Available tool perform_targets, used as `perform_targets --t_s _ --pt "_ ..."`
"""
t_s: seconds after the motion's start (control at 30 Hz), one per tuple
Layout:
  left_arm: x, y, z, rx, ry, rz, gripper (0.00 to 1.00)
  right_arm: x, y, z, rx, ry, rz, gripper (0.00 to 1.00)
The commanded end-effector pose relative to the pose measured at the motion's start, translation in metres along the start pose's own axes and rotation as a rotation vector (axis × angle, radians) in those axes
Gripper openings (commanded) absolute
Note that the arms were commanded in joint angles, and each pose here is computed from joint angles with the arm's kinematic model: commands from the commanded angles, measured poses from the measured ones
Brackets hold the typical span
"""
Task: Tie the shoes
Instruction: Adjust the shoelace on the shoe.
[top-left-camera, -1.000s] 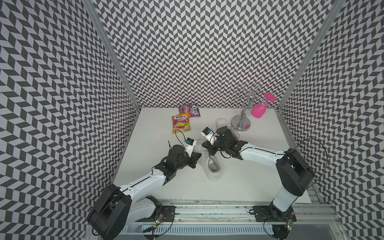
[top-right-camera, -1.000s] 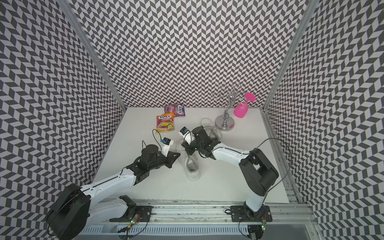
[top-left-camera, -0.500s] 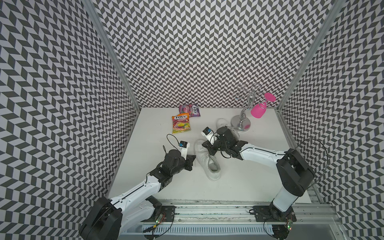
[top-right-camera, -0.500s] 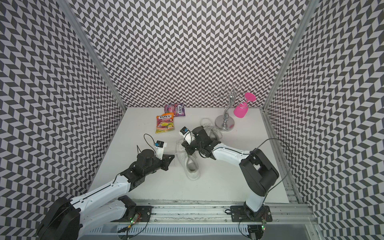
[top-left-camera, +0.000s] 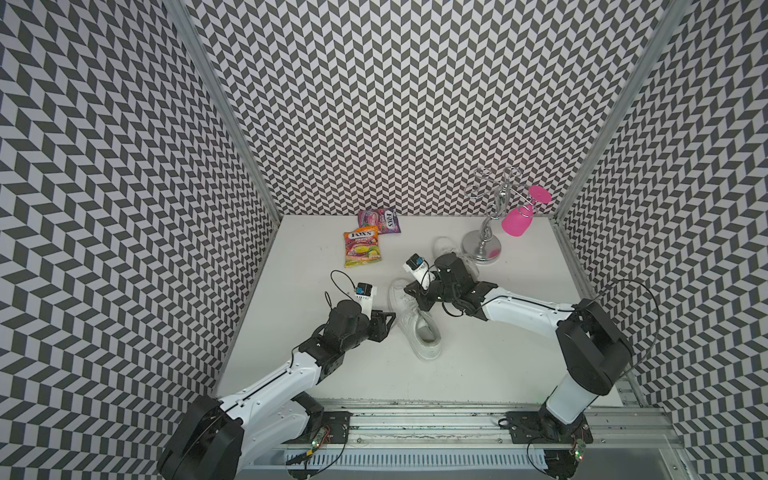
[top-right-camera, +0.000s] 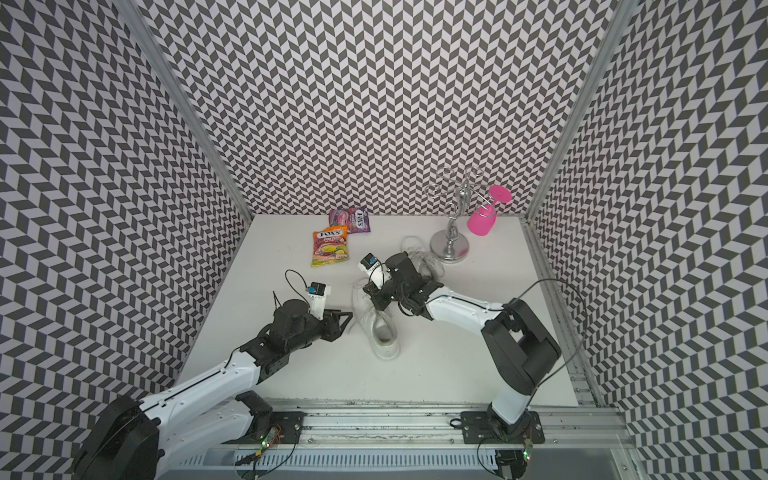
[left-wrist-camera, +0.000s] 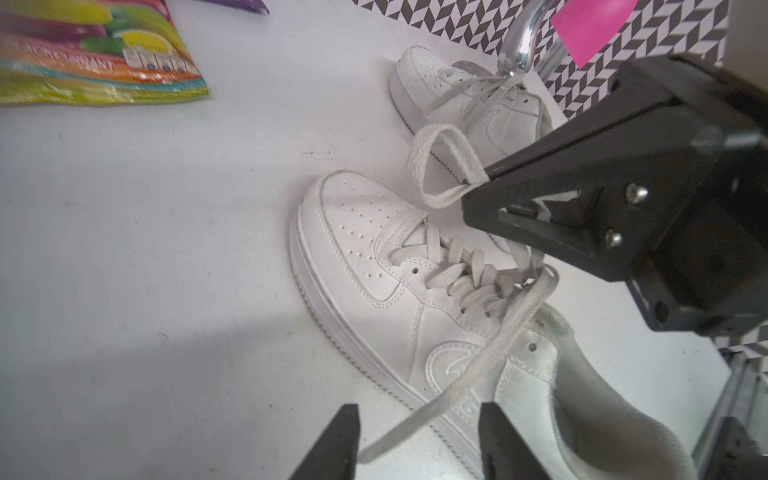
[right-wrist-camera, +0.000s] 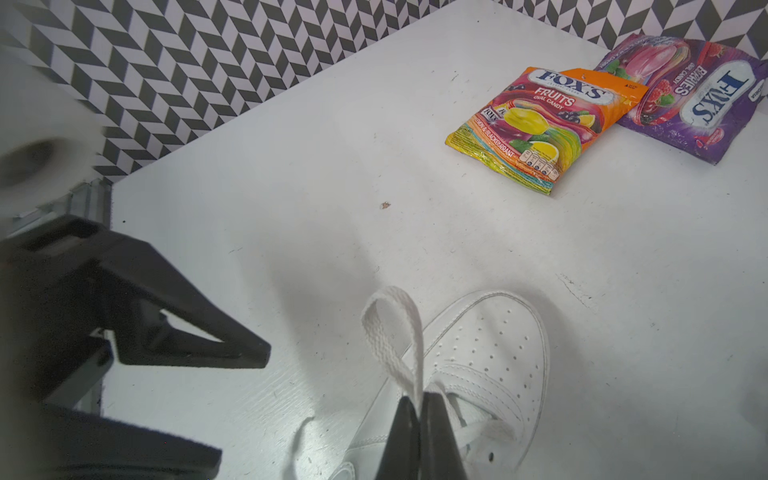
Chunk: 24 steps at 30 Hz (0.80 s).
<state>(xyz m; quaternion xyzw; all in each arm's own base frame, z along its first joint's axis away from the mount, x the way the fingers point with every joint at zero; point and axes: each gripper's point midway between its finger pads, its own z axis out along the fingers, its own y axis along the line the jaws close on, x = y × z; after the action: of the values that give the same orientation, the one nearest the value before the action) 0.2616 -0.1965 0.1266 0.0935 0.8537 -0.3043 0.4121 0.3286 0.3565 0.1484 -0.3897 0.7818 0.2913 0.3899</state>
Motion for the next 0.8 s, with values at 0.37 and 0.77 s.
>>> perform_targets --t_s 0.37,0.77 --pt "-0.093 -0.020 -0.031 0.351 -0.193 -0.276 0.83 -0.016 0.014 -0.014 -0.059 -0.089 -0.031 0.00" --pt "-0.082 -0.032 0.001 0.438 -0.094 -0.277 0.67 -0.013 0.018 -0.015 -0.078 -0.087 -0.029 0.00"
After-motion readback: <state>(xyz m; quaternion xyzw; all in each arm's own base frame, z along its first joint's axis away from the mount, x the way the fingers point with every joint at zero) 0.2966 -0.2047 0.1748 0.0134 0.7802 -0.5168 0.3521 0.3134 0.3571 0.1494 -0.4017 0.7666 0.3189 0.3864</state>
